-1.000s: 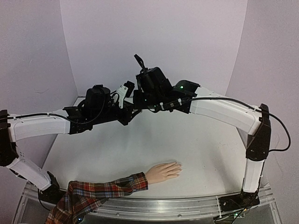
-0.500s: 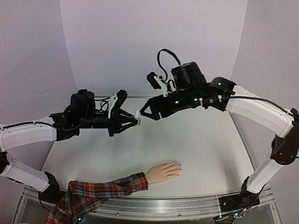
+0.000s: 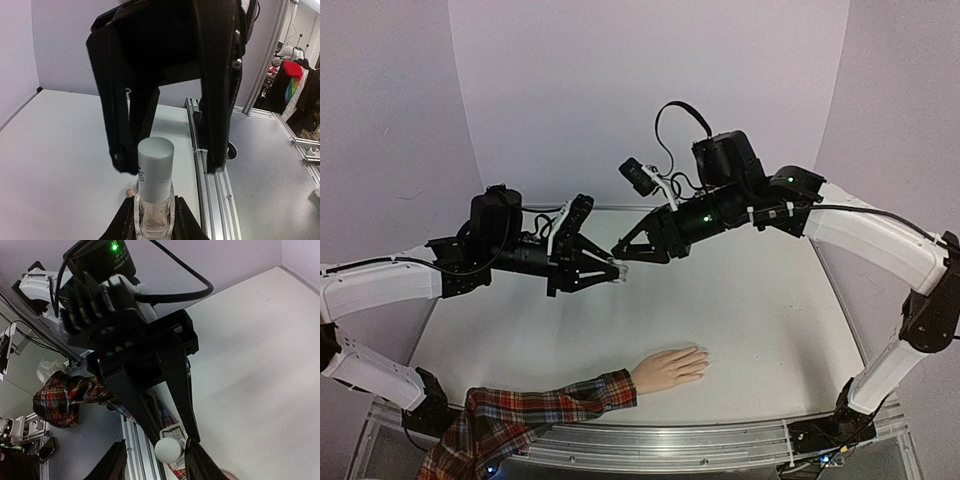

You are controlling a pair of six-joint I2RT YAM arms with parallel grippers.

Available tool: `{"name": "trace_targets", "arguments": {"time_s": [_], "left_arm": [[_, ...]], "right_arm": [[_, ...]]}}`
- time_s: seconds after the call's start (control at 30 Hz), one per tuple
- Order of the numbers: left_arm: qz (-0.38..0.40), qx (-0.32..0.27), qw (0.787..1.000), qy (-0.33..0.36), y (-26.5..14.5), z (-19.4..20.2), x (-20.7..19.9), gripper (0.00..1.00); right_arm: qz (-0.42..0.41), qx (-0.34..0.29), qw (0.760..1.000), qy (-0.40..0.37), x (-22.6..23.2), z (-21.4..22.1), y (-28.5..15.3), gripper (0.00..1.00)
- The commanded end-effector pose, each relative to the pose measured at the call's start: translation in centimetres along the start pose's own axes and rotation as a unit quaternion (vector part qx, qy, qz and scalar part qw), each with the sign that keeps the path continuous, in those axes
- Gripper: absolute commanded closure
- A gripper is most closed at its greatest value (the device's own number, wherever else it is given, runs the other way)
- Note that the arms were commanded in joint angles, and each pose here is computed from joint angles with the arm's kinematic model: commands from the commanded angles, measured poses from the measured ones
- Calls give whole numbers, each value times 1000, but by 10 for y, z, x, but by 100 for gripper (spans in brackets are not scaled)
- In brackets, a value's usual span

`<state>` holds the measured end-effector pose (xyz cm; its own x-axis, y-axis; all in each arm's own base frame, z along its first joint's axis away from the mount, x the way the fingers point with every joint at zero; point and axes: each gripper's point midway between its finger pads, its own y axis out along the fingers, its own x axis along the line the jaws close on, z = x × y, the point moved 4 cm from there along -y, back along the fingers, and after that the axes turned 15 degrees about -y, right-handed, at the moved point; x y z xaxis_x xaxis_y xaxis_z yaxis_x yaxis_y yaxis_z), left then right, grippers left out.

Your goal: Paint the nails

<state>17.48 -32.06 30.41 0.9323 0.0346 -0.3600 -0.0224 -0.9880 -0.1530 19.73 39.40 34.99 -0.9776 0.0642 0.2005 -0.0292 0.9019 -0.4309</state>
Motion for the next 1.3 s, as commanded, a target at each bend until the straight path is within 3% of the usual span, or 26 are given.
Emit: {"name": "trace_targets", "arguments": {"time_s": [0.0,0.1,0.3,0.4,0.5,0.57,0.6,0.67,0.7,0.8,0.93,1.03,1.1,1.27], "left_arm": [[37,-26,998,32,-3,-25,-16,100],[42,-29,998,33,-3,-27,-18,100],[-2,-41,999,17,-1,-32,-5,100],[-119,-89,989,-26,-4,-47,28,100],[-264,-140,952,-68,-15,-60,71,100],[-346,-161,920,-90,-24,-65,94,100],[-385,-173,901,-99,-29,-70,104,100],[-422,-151,888,-103,-25,-64,121,100],[-432,-140,885,-103,-21,-63,126,100],[-441,-122,883,-100,-15,-58,133,100],[-427,-105,894,-85,-14,-46,130,100],[-387,-95,915,-62,-14,-36,116,100],[-328,-82,940,-42,-11,-24,97,100],[-170,-80,982,24,-15,-14,39,100]], "right_arm": [[-33,-27,999,-23,8,-19,1,58],[-39,-30,999,-24,8,-21,3,64],[-26,-32,999,-14,3,-22,6,98],[10,-31,999,-4,-6,-19,13,100],[104,-31,994,33,-30,-11,23,100],[255,-28,964,70,-60,-6,23,100],[334,-24,938,89,-70,-3,21,100],[455,-8,882,126,-85,7,11,100],[482,-7,865,138,-87,8,12,100],[503,6,853,138,-84,4,22,100],[482,11,868,120,-77,-5,19,98],[420,20,903,95,-68,-12,16,64],[373,25,924,77,-63,-13,11,48],[183,12,983,28,-34,-10,8,43]]}}
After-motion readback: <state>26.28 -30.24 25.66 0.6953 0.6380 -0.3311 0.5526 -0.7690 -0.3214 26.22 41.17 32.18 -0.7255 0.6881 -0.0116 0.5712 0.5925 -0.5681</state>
